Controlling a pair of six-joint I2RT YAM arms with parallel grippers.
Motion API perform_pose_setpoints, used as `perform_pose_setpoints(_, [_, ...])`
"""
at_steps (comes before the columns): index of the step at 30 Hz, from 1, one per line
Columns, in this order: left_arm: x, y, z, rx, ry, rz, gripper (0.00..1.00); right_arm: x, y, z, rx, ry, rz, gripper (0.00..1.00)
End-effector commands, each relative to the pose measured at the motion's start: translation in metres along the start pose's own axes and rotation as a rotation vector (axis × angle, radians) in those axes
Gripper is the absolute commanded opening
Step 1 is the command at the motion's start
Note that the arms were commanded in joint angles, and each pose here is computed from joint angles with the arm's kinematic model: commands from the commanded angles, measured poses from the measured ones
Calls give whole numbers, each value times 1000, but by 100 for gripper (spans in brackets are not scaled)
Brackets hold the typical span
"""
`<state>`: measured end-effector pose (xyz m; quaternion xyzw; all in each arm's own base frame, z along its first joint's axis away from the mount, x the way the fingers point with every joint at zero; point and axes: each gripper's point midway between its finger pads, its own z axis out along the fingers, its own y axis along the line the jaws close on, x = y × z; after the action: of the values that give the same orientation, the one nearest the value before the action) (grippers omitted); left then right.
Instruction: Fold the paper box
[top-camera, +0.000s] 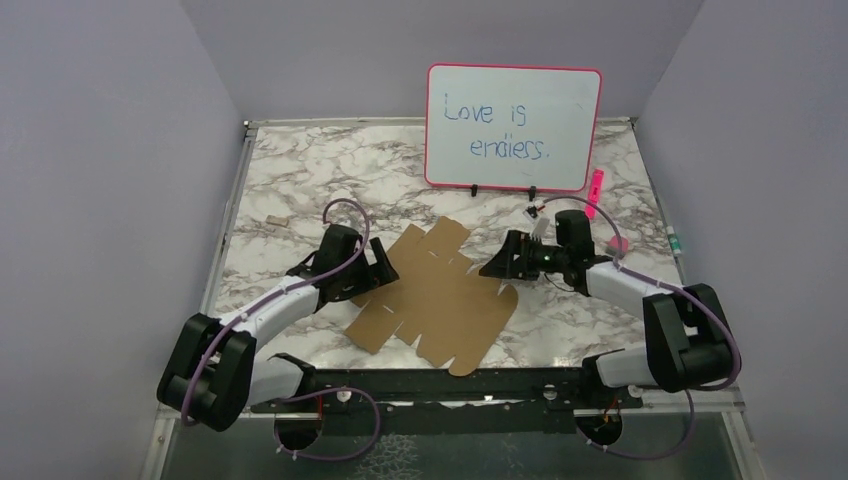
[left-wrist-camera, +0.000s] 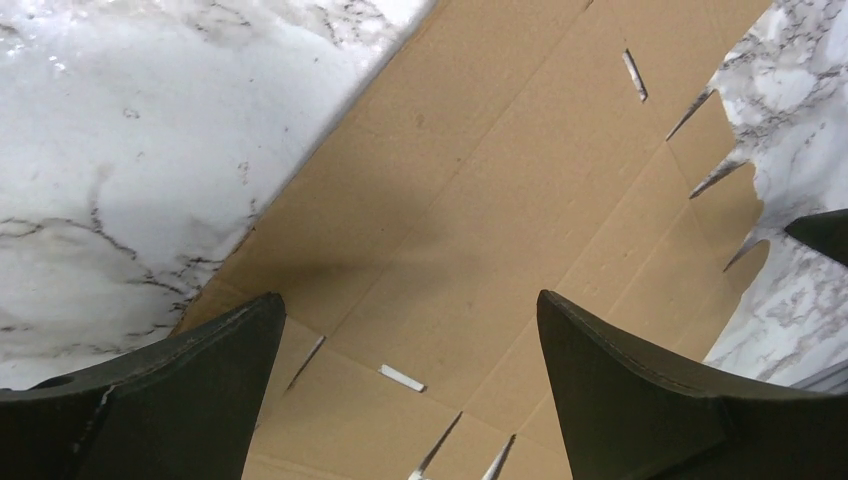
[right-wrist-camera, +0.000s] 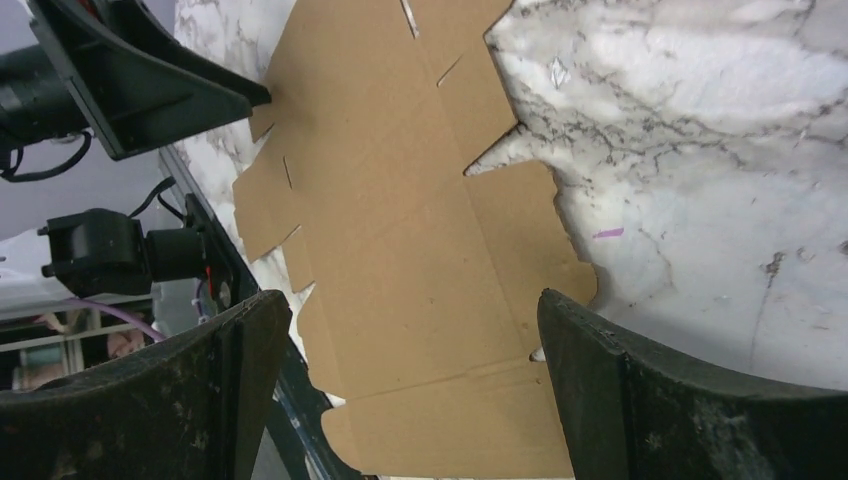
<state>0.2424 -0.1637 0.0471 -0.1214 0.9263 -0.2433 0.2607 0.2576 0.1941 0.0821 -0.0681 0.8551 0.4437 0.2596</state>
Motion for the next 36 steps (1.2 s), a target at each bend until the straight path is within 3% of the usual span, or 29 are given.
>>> perform_pose_setpoints(1, [-5,-13,13,43,23,-1,99,12,2,7,-59,6,22,100])
perform_pose_setpoints(13, [-17,-30,52,56,59,46,99,66,-21,-4,37,40,142,100])
perform_pose_setpoints(24, [-24,-93,101,156,134,189,99,76,-16,-28,107,-20,146,100])
perform_pose_setpoints(31, [-60,-100,63,93,27,315,99,42,-4,-44,182,-62,72,100])
perform_pose_setpoints(36, [-78,-95,14,72,-100,307,99,-8,22,-55,195,-141,55,100])
